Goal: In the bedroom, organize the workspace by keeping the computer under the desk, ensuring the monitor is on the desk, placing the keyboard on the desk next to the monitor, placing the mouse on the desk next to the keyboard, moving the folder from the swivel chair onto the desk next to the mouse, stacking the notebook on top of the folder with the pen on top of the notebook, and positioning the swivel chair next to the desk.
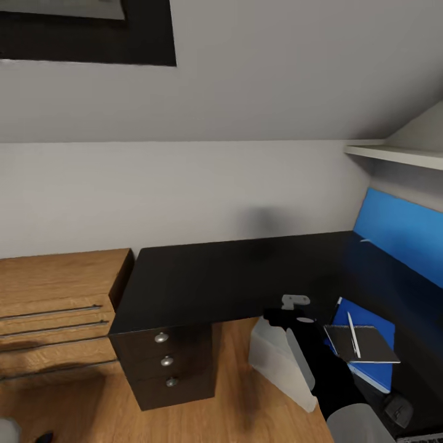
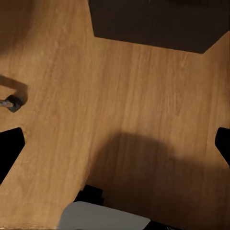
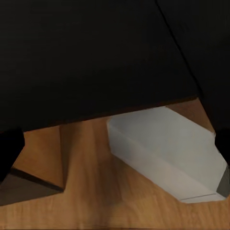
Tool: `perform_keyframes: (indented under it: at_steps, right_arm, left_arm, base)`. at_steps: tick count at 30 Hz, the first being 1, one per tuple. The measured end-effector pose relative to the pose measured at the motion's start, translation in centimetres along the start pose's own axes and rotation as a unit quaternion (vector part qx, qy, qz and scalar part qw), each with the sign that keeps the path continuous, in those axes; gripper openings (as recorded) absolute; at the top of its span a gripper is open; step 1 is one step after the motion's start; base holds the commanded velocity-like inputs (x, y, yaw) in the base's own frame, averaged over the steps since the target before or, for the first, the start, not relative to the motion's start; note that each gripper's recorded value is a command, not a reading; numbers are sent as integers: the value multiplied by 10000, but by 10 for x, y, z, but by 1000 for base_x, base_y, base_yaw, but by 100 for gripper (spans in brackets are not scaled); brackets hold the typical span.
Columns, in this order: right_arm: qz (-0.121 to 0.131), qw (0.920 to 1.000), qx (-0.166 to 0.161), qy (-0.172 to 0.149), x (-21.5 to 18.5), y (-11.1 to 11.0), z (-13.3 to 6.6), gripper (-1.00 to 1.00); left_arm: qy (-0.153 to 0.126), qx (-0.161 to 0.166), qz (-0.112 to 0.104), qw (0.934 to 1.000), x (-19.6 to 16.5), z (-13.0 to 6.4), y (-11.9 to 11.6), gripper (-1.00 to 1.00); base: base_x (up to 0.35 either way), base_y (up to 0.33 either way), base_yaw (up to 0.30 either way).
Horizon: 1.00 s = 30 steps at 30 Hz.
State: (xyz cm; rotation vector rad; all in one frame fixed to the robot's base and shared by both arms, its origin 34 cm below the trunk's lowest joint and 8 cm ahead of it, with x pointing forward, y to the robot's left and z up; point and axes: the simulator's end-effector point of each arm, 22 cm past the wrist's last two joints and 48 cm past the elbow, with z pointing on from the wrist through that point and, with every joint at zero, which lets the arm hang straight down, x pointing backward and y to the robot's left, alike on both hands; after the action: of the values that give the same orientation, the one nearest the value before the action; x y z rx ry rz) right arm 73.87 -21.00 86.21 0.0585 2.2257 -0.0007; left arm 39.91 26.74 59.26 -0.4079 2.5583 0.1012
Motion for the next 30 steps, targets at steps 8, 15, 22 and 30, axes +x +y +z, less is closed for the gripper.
perform_keyframes:
  at_steps: [8, 15, 22, 30]
  right_arm:
    - [-59, 10000, -52, -30, 3, 6, -4, 100]
    - [-85, 9999, -73, -33, 4, 8, -5, 100]
    - [-104, 9999, -102, -13, 6, 11, -5, 100]
    - [-103, 9999, -122, 1, 8, 11, -4, 100]
  left_arm:
    - [-1, -7, -3, 10000, 0, 0, 1, 100]
    - [1, -8, -4, 10000, 0, 0, 1, 100]
    - [1, -7, -3, 10000, 0, 0, 1, 100]
    - [6, -23, 5, 10000, 1, 0, 3, 100]
  base:
    - [-324, 10, 279]
    - [-303, 94, 279]
    - [-96, 19, 279]
    - [-3, 0, 130]
